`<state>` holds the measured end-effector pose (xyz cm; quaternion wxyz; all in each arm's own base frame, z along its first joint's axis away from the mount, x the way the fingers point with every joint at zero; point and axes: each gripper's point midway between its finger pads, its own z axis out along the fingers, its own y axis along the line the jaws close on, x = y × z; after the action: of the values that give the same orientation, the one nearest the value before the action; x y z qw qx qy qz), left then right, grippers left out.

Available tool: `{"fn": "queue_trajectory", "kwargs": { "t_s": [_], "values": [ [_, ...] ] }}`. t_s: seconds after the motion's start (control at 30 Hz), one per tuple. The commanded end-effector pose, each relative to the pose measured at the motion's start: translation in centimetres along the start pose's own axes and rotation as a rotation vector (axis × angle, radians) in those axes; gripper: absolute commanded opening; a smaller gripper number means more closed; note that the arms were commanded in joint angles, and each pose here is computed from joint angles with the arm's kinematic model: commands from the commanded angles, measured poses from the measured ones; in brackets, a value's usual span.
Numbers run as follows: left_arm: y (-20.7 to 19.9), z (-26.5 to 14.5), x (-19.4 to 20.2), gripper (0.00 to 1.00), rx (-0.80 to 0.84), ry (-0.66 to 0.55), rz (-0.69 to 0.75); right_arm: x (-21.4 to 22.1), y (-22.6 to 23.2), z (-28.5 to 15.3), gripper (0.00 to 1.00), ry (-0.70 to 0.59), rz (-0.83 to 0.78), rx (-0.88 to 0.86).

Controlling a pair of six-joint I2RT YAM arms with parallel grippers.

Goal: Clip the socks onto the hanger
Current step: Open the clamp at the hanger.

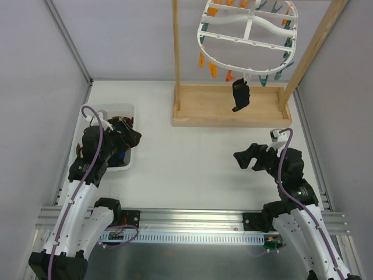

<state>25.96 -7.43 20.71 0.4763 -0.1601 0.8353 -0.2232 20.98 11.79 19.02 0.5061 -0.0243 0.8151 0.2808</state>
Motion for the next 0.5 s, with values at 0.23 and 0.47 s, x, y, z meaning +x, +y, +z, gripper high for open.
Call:
{"fn": "queue_trajectory", "kwargs": {
  "t_s": [0.23,0.47],
  "values": [
    [8.8,-1.6,-0.3,0.99,-0.441,-0.040,-0.102,-2.0,0.3,1.4,1.00,-0.085,-0.043,-0.012],
    [11.3,-1.4,-1.9,0.97,-0.558,-0.114,-0.185,-3.7,1.9,2.7,1.00,-0.087,-0.087,-0.076]
  ]
}}
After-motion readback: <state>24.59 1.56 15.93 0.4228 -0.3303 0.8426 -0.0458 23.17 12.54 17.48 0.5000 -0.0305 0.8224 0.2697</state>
